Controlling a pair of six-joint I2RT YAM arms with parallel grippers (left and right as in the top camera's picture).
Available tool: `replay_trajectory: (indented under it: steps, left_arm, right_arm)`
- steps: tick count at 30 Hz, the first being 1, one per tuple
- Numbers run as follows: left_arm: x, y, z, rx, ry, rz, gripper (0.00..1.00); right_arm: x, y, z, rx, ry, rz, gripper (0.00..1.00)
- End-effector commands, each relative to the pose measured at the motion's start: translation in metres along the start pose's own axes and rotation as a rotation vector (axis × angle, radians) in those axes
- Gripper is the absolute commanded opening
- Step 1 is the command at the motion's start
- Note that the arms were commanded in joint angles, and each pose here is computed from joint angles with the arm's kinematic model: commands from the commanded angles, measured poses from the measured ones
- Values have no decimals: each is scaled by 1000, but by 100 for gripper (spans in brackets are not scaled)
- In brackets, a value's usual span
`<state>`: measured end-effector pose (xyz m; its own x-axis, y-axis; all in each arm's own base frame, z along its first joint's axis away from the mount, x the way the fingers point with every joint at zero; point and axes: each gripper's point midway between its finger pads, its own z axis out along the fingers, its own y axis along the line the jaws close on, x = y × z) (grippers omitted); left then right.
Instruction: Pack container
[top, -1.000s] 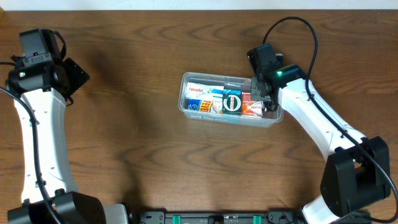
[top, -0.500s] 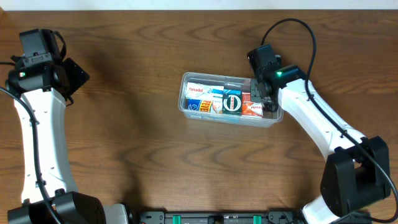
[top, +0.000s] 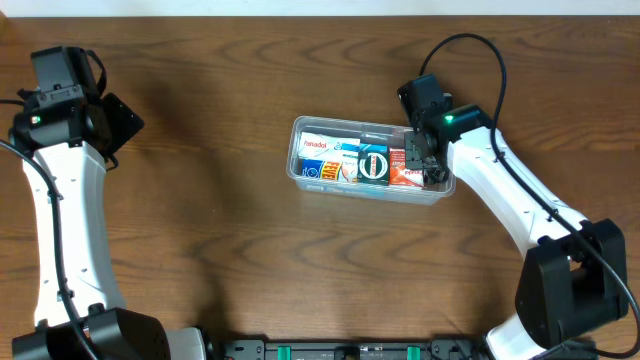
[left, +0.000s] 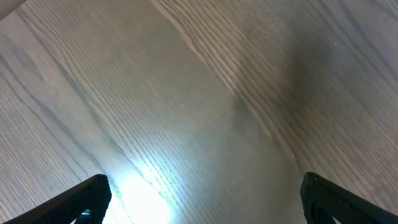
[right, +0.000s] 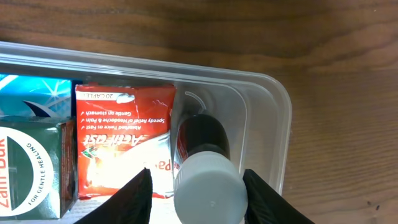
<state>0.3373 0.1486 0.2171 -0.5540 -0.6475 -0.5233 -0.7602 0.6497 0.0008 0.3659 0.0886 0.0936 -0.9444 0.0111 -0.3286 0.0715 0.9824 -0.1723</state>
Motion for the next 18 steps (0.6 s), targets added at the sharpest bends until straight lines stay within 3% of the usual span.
replay_trajectory:
  steps: [1, 12, 18]
  left_arm:
    - [-2, 0, 1, -5, 1, -7, 98]
    - [-2, 0, 1, -4, 1, -7, 98]
    - [-2, 0, 1, -5, 1, -7, 98]
  right_arm:
    - [-7, -16, -10, 20, -30, 8, 45]
    - [-20, -40, -76, -64, -181, 12, 51]
    - [-9, -36, -134, -222, -279, -18, 56]
